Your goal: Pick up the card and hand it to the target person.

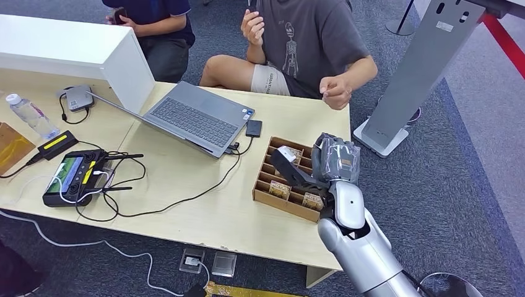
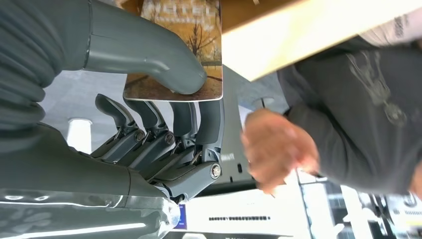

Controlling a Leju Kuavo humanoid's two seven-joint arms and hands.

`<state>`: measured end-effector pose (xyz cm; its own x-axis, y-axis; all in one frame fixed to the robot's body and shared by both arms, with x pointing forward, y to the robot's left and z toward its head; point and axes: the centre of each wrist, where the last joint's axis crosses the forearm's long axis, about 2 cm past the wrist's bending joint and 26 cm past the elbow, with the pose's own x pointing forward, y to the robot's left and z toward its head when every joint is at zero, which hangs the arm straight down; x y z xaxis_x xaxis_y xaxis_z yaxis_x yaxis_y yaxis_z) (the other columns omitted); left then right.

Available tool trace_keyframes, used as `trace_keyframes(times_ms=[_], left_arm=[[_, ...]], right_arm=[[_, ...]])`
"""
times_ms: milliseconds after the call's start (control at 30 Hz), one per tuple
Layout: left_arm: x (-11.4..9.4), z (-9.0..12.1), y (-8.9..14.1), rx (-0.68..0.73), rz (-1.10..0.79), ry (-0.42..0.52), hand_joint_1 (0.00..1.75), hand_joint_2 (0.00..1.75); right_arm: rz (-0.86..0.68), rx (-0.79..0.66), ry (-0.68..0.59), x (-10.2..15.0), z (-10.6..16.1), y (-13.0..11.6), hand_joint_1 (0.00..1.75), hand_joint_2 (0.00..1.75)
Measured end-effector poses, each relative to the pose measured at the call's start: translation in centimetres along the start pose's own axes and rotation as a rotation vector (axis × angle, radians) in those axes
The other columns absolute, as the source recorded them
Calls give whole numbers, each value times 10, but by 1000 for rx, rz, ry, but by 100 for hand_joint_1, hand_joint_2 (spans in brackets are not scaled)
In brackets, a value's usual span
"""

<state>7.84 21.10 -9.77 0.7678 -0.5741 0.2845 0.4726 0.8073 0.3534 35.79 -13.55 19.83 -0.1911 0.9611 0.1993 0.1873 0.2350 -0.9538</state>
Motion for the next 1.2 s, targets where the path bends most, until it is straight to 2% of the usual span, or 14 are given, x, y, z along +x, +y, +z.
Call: trace_keyframes(times_ms=[133,467,767,1033,1067,1167,1200], left_arm=[[0,0,0,0,1,-1,0,0],[0,0,0,-2,-5,-9,0,0],[0,0,0,-7,-28,-27,0,0],[1,0,0,-9,-49,-43,0,0],[1,0,0,-9,-50,-44,0,0],[1,0,0,-8,-53,-46,0,0],[1,0,0,-8,-53,-46,0,0]], right_arm=[[-16,-59,-17,3,1,-14,158,175],[-58,-204,-45,3,1,-46,167,175],[-71,-327,-68,-5,-24,-72,162,175],[-32,-324,-41,-24,-49,-68,154,175],[-23,-316,-35,-26,-51,-66,124,175],[1,-282,-21,-33,-55,-58,12,175],[8,-271,-19,-35,-56,-56,2,175]])
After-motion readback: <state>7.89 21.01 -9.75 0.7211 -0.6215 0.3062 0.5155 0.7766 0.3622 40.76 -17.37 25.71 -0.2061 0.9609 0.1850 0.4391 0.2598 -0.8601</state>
